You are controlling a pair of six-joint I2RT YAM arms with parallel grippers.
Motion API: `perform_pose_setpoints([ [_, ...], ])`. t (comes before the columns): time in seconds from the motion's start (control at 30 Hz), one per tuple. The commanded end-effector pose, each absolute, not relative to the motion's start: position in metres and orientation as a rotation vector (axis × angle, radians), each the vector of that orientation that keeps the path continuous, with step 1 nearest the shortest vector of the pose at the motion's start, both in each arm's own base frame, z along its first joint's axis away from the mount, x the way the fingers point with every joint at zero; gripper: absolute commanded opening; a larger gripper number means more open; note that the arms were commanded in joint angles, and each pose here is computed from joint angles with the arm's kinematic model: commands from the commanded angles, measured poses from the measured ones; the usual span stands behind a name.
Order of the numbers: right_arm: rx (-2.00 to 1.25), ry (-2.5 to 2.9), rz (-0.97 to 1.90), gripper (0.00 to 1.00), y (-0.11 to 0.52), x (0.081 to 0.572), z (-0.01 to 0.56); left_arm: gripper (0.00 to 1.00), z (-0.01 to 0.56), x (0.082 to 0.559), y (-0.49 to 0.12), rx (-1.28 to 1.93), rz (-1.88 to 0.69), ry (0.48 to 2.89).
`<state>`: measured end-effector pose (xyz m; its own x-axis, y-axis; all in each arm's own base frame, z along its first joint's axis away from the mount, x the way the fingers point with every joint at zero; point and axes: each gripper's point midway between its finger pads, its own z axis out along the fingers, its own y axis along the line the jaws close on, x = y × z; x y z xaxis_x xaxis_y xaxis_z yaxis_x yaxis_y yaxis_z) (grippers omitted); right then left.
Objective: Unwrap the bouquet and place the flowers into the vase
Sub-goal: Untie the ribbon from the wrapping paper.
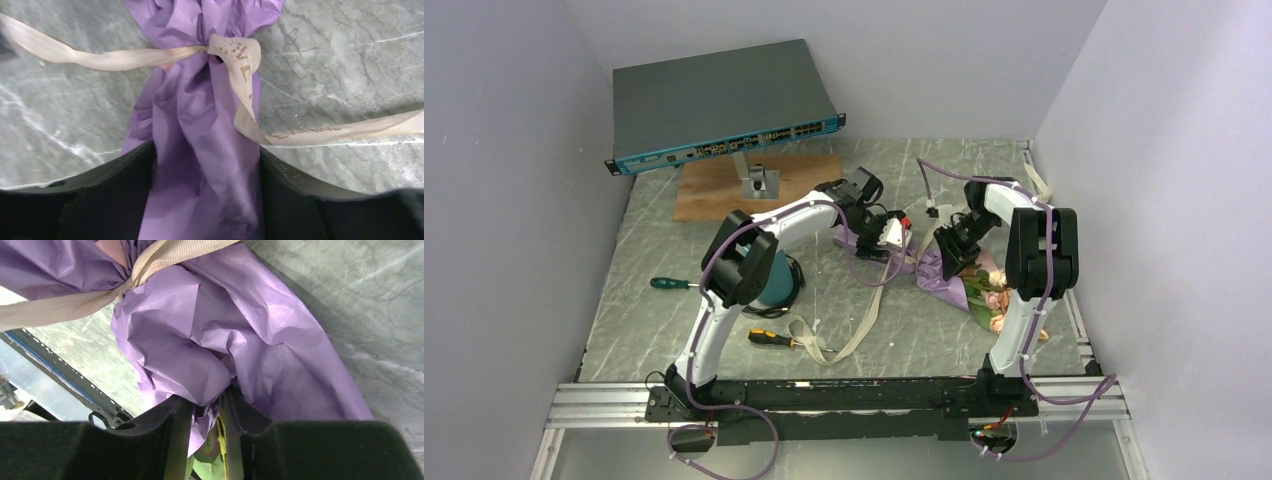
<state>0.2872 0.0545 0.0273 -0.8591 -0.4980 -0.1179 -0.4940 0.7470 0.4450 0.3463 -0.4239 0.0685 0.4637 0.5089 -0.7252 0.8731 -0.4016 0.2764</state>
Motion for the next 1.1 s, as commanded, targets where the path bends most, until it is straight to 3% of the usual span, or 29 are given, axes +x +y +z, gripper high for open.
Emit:
perform_pose_setpoints([
  [0.0,0.935,-3.043,-0.726,0.37,0.055,0.313,0.060,0.62,0.050,0.323,-0.417,2.132,-0.818,1.198],
  [0.2,0.834,-3.196,-0.957,0.54,0.076,0.348,0.113,0.46,0.035,0.305,-0.406,2.152,-0.823,1.251],
  [0.43,0.373,-3.322,-1.038,0.59,0.082,0.394,0.122,0.44,0.032,0.299,-0.407,2.164,-0.802,1.254],
  [0.73,-0.091,-3.386,-0.614,0.60,0.057,0.409,0.069,0.42,0.032,0.300,-0.412,2.155,-0.781,1.270],
  [0.87,-0.092,-3.430,-0.445,0.68,0.061,0.411,0.051,0.41,0.030,0.300,-0.411,2.158,-0.767,1.271],
  [1.07,-0.160,-3.441,-0.190,0.71,0.051,0.426,0.026,0.41,0.028,0.299,-0.407,2.170,-0.752,1.269],
])
